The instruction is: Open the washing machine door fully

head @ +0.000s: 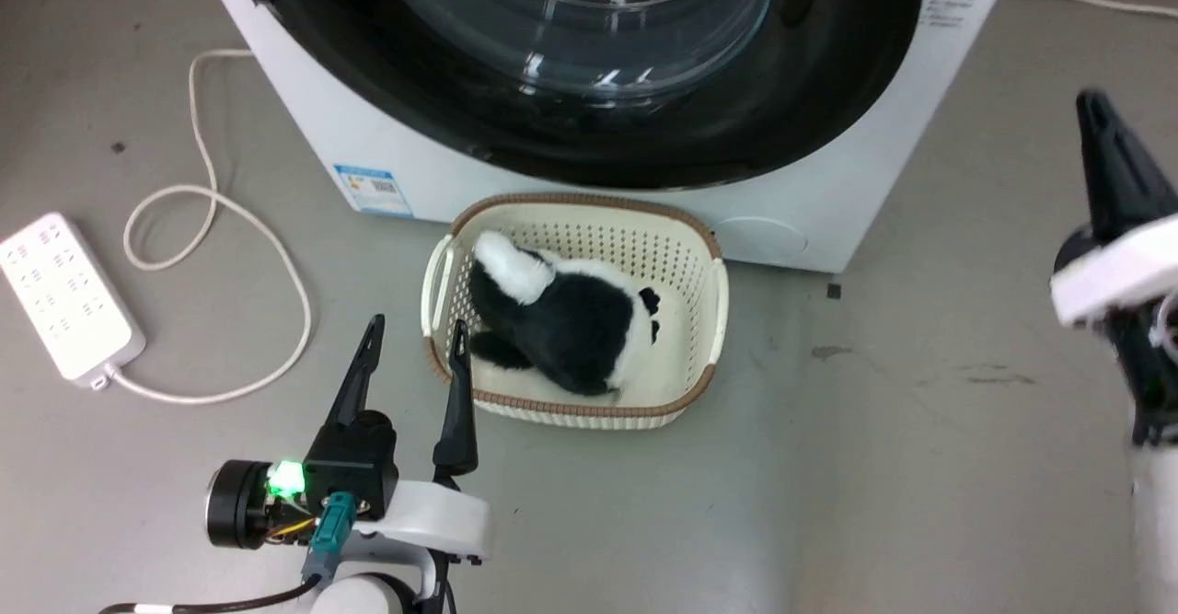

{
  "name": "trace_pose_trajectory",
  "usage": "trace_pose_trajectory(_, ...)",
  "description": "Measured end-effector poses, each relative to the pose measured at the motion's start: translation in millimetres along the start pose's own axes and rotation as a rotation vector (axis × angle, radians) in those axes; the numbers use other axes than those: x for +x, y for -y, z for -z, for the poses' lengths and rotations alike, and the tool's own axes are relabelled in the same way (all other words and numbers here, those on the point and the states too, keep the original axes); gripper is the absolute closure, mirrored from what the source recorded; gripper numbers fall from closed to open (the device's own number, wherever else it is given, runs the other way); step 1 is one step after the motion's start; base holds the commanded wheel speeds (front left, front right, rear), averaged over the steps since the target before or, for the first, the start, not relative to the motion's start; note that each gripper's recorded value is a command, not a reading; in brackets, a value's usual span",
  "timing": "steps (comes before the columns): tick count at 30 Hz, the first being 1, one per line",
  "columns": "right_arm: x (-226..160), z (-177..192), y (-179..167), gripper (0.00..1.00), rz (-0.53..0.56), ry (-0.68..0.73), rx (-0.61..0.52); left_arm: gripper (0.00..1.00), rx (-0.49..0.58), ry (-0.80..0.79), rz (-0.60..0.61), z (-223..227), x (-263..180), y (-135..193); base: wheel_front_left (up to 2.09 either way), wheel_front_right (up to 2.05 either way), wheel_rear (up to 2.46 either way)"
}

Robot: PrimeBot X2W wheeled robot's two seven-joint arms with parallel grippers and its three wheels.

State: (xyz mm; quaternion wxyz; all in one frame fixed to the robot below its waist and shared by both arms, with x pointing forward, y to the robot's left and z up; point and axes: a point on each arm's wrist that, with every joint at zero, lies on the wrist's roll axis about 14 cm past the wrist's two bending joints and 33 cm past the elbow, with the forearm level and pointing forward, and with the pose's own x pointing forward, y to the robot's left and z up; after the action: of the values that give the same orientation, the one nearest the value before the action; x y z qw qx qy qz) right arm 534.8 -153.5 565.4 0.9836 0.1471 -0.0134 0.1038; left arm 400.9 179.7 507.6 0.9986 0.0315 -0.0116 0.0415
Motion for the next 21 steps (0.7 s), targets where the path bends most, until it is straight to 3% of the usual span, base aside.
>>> trace_pose_trajectory(11,55,11,3,1.00,-0.001,-0.089,0.185,0.00,0.015,-0.009,-0.024,8,7,-4,0.00,0.00,0.00)
trace_pose_trajectory(13,66,17,3,1.00,-0.001,-0.121,0.246,0.00,0.019,-0.007,-0.030,9,9,-5,0.00,0.00,0.00)
trace_pose_trajectory(14,86,28,-2,1.00,-0.015,-0.196,0.336,0.00,0.026,-0.015,-0.038,14,10,-6,0.00,0.00,0.00)
trace_pose_trajectory(21,115,41,-7,1.00,-0.034,-0.293,0.446,0.00,0.035,-0.018,-0.049,18,14,-6,0.00,0.00,0.00)
